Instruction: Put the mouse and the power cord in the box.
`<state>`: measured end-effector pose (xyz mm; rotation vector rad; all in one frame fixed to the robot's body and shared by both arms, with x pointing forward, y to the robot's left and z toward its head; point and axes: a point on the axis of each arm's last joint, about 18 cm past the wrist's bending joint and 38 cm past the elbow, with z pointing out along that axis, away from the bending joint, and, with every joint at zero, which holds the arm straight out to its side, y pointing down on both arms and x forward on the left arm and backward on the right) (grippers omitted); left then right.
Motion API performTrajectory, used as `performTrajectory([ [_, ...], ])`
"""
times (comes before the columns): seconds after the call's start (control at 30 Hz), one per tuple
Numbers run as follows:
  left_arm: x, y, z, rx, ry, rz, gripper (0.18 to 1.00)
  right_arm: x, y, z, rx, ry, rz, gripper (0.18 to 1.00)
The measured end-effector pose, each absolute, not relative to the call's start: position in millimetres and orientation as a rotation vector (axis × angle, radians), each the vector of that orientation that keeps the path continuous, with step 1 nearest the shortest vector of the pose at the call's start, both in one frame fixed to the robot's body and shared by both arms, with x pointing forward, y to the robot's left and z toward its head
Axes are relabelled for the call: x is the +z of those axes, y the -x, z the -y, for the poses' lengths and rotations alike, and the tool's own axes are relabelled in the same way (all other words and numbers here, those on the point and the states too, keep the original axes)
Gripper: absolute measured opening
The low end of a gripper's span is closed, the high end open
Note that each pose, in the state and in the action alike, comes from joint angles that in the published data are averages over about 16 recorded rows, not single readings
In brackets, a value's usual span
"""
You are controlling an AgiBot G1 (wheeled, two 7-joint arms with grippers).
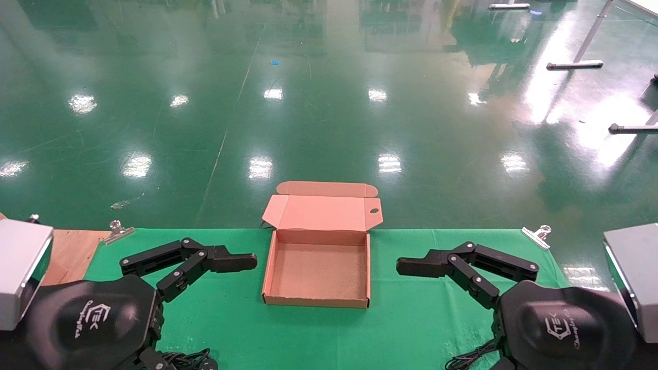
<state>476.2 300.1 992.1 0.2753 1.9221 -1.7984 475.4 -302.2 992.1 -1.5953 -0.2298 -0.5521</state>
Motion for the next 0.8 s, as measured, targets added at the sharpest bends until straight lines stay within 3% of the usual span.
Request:
performTrajectory([
  [0.8,992.1,-476.2,-300.1,-1.798,-0.275,-1.922,1.001,992.1,-475.4,302.2,-0.552,1.595,0.230,1.001],
])
